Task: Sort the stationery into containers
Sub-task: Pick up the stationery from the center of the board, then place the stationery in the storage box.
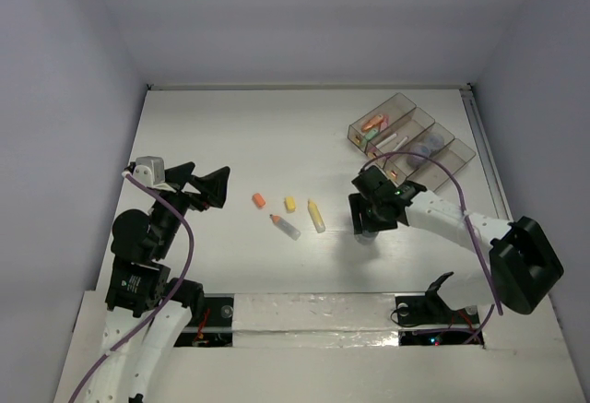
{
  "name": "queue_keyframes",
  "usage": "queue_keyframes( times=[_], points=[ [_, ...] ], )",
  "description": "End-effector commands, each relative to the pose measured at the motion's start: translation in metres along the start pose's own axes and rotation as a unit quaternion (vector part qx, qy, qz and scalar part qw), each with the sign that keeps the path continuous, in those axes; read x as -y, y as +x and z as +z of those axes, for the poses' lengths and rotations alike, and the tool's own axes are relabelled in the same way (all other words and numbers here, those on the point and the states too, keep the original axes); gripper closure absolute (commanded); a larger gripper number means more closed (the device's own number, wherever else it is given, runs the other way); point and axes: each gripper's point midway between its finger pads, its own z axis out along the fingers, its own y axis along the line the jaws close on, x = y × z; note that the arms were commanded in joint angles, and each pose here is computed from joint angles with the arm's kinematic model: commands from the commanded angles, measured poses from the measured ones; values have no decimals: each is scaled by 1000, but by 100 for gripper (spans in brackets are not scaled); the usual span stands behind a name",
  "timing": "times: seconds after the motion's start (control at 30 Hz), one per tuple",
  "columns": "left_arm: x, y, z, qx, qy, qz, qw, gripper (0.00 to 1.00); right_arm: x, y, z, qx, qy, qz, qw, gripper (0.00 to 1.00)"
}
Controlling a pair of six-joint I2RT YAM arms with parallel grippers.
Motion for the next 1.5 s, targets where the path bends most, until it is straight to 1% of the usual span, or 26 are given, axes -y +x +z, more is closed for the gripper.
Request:
queue_keyframes(
  times=[0.0, 0.1, 0.13, 0.17, 0.23, 0.27, 0.37, 0.43, 0.47, 0.57, 0.67, 0.7, 0.8, 0.83, 0.87, 1.07, 1.27, 1.47],
  points=[
    [10, -23, -2, 34, 16, 5, 999, 1, -10, -35, -16, 63, -9, -2, 998, 42],
    [10, -22, -1, 32, 16, 5, 999, 1, -3, -51, -30, 91, 10, -4, 996, 45],
    [10, -22, -1, 32, 17, 5, 999, 1, -1, -59, -37, 108, 14, -7, 994, 45],
    [11, -23, 0, 33, 17, 6, 999, 1, 3, -75, -45, 138, 31, -4, 990, 46],
    [10, -22, 0, 32, 17, 6, 999, 1, 15, -96, -55, 167, 55, 1, 984, 47],
    [10, -22, 0, 31, 16, 5, 999, 1, 18, -117, -64, 198, 59, 9, 978, 47],
    [10, -21, 1, 30, 16, 5, 999, 1, 42, -156, -75, 253, 68, 43, 964, 48],
    [10, -21, 1, 29, 16, 6, 999, 1, 57, -176, -81, 277, 70, 59, 956, 48],
    [10, -22, 0, 30, 16, 6, 999, 1, 74, -188, -80, 287, 77, 80, 951, 48],
    [13, -21, 0, 29, 22, 5, 999, 1, 99, -212, -79, 308, 88, 111, 941, 48],
    [12, -20, 0, 27, 20, 5, 999, 1, 111, -226, -65, 305, 93, 125, 940, 48],
    [12, -20, 0, 27, 21, 5, 999, 1, 122, -227, -57, 298, 102, 133, 940, 48],
    [11, -19, 1, 26, 19, 5, 999, 1, 132, -235, -52, 301, 104, 144, 937, 48],
    [12, -20, 1, 25, 20, 5, 999, 1, 138, -234, -45, 293, 108, 149, 938, 48],
    [12, -20, 1, 25, 21, 6, 999, 1, 134, -234, -42, 288, 98, 146, 941, 48],
    [12, -19, 2, 24, 20, 6, 1000, 1, 150, -226, -22, 271, 109, 161, 943, 48],
    [12, -19, 2, 23, 21, 6, 999, 1, 146, -212, 0, 241, 101, 165, 951, 47],
    [12, -18, 3, 22, 21, 5, 1000, 1, 151, -204, 11, 227, 105, 177, 952, 40]
  ],
)
